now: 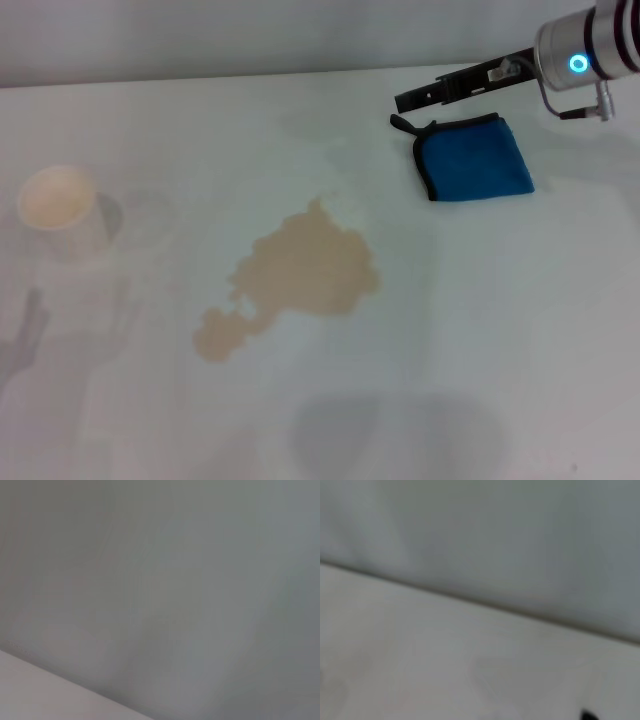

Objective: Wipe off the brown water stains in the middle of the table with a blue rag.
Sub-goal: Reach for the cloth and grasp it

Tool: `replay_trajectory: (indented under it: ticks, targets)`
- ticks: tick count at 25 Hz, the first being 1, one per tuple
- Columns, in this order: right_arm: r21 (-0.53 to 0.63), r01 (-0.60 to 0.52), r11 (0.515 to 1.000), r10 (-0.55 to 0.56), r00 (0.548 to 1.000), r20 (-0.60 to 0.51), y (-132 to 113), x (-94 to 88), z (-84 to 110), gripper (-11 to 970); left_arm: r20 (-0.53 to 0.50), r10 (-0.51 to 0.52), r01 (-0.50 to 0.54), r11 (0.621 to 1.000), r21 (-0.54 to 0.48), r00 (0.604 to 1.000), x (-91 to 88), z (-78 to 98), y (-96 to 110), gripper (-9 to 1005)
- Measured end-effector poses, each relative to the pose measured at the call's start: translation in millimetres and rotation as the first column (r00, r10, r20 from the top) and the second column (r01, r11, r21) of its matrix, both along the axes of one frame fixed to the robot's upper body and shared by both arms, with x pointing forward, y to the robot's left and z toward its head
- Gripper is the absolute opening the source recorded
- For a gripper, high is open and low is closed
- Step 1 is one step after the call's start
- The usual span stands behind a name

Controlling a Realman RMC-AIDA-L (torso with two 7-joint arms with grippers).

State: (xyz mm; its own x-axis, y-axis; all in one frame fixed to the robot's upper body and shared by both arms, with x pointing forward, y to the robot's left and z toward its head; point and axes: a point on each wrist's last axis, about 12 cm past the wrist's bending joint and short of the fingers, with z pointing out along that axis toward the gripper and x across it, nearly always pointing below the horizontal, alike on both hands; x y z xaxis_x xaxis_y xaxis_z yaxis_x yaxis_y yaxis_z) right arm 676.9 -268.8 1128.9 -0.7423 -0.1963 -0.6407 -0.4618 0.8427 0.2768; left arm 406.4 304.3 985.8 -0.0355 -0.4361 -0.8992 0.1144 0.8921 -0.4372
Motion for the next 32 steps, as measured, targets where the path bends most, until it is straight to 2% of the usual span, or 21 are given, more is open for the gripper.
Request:
replay_trajectory:
  ticks: [5, 13, 32]
  targets:
    - [-0.093, 0.0, 0.996, -0.008, 0.997, -0.082, 6.3, 8.2, 6.4, 809, 0.004, -0.007, 0.007, 1.0, 0.002, 1.0, 1.8, 0.7, -0.4, 891]
    - [-0.225, -0.037, 0.974, 0.003, 0.989, -0.15, 20.2, 6.9, -1.3, 809, 0.004, -0.009, 0.009, 1.0, 0.001, 1.0, 2.1, 0.9, -0.4, 891]
    - [-0.294, -0.007, 0.956, -0.024, 0.995, -0.101, 27.3, 5.1, -18.9, 807, 0.016, -0.021, 0.021, 1.0, 0.0, 1.0, 8.8, 3.1, -2.7, 890]
